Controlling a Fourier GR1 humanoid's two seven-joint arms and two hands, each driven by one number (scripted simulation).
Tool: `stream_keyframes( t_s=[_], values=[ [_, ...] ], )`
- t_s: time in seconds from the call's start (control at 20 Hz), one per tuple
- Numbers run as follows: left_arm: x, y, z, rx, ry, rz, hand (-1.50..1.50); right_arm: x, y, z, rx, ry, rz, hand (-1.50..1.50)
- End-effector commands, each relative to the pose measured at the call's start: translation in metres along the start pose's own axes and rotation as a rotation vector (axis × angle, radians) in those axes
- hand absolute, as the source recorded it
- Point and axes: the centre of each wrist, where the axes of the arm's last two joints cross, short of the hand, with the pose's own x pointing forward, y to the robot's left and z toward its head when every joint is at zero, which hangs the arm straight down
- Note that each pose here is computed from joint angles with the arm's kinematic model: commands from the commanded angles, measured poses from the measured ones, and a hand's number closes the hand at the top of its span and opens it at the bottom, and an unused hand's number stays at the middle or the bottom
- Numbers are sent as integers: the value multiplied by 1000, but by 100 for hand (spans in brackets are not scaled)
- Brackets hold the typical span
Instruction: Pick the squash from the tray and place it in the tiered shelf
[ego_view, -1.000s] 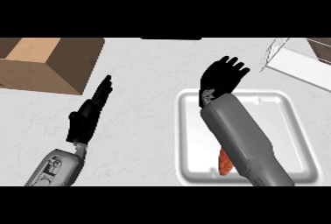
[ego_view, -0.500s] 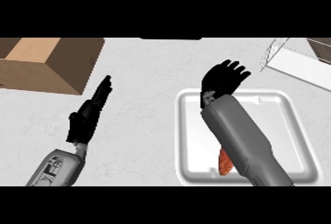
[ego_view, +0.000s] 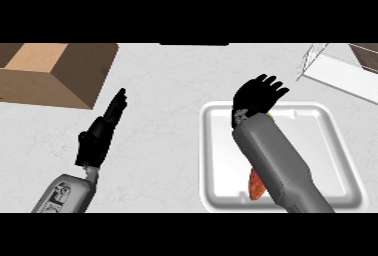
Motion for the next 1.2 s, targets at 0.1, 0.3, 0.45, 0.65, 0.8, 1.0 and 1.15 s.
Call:
stream_keyframes(
  t_s=[0.1,0.3,0.45,0.65,0.8,1.0,1.15],
  values=[
    [7,-7,-2,24,-1,15,0,-1,14,3,32,221,22,-150],
    [7,14,-5,10,-1,-1,0,-6,16,0,42,197,34,-150],
    [8,-1,-4,-2,0,-12,0,-4,23,-1,47,221,33,-150],
    [6,8,8,0,-8,-1,0,-10,19,-1,98,206,66,150],
    [2,12,-1,14,4,-18,0,-16,41,-5,117,187,106,150],
    [13,12,-2,1,-5,5,0,-7,41,-1,71,148,157,150],
    [0,11,0,5,15,5,0,-7,28,15,38,129,153,150]
  ],
)
